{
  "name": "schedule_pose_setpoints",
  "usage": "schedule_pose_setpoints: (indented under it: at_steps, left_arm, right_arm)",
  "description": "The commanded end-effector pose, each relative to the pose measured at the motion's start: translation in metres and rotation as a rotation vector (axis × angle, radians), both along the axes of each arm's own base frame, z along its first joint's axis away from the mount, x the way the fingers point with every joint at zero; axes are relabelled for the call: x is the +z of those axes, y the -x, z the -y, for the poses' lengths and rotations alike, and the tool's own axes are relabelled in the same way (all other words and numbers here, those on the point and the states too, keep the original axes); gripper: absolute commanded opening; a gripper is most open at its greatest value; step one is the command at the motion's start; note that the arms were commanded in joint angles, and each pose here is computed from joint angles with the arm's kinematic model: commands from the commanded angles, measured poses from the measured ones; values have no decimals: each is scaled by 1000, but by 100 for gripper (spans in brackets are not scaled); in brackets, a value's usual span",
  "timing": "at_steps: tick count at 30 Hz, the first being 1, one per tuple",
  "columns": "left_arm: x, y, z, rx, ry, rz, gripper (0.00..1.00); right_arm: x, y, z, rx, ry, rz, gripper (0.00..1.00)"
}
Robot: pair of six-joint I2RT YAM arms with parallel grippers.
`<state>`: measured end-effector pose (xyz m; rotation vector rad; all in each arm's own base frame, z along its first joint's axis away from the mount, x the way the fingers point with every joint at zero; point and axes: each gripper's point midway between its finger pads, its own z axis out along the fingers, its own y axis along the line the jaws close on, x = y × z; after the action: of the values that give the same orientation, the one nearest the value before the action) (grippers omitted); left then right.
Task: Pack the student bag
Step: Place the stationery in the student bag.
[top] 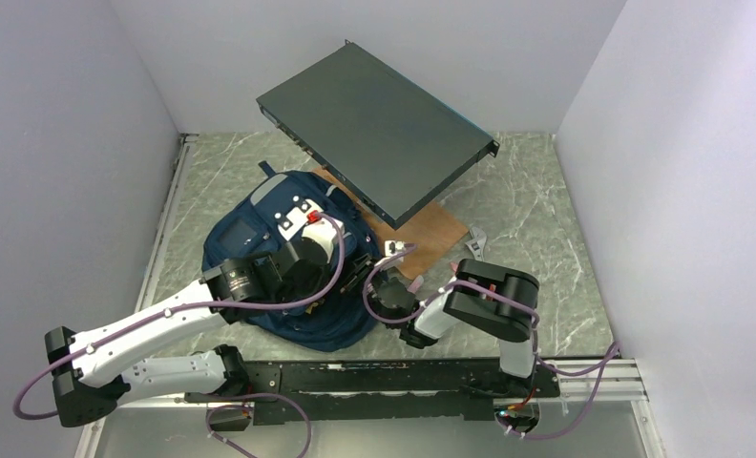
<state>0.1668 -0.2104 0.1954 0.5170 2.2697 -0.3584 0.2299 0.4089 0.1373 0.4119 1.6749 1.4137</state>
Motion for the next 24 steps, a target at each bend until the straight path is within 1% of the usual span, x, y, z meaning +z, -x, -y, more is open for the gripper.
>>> schedule_pose_setpoints:
  at_steps: [1,3,7,8,11,12,14,15,16,18,20,22,24]
  left_arm:
    - [31,20,35,-104,215,-50,0]
    - [31,18,29,-81,201,-43,0]
    - [36,13,19,-41,218,-23,0]
    - [37,12,17,-29,230,-18,0]
    - [42,8,13,-4,258,-8,0]
    - [43,8,12,-2,261,-7,0]
    - [44,8,10,3,266,-5,0]
    - [44,9,9,5,270,-5,0]
    - [46,10,9,4,280,-7,0]
    - [49,12,12,-13,305,-11,0]
    - [52,16,15,-31,326,-21,0]
    - [53,18,17,-45,326,-35,0]
    - [52,21,17,-51,321,-52,0]
  right_arm:
    - [39,-11,-16,-21,-97,115,20]
    - [31,-8,-18,0,-67,111,27]
    - [10,10,-20,93,13,99,33]
    - [5,16,-19,127,19,91,37]
    - [2,41,-16,281,36,109,54]
    - [-2,48,-16,336,48,92,56]
    - [-12,58,-13,411,87,42,57]
    - [-20,60,-11,429,115,7,56]
    - [-19,65,-12,461,112,1,54]
    - [-11,68,-15,479,87,12,45]
    - [-4,64,-21,473,56,24,33]
    - [8,55,-27,443,26,38,17]
    - [24,42,-27,377,-12,66,10]
